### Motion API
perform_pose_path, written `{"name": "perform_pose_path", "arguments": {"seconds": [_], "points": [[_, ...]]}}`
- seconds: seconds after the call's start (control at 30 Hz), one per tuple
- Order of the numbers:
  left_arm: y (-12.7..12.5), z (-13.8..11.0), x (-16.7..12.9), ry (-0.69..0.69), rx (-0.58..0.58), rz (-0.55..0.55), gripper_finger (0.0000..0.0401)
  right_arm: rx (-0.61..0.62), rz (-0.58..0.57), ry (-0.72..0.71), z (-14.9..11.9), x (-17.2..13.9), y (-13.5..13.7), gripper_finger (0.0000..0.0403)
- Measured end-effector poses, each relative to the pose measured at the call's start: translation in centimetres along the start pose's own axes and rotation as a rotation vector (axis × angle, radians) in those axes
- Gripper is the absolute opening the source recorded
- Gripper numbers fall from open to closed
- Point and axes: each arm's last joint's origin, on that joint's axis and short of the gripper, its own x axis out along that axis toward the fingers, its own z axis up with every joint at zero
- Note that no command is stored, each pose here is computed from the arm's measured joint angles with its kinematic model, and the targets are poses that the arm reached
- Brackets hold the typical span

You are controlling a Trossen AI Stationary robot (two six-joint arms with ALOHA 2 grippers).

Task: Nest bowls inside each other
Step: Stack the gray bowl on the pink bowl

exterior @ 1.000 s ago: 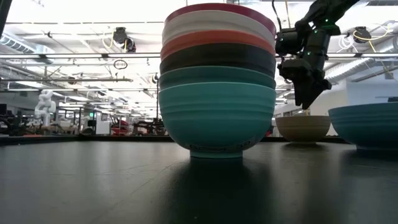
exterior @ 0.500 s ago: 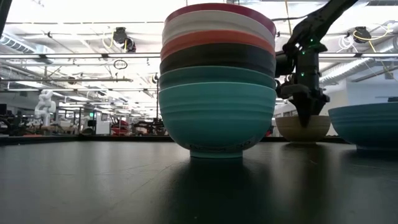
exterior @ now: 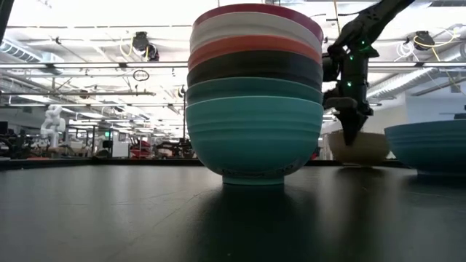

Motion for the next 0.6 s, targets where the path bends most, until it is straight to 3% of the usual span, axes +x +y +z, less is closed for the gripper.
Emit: {"name": "perform_pose_path", "arguments": {"seconds": [0.27, 0.6], "points": [[0.0, -0.2, 0.0, 0.020, -0.010, 0.006, 0.0257, -0.107, -0.065, -0.111, 1.0, -4.9, 3.5, 0.0001], [0.0, -0.2, 0.0, 0.033, -0.018, 0.020, 0.0257, -0.228, 0.069, -0.272, -0.3, -12.0, 10.9, 0.0001]]}}
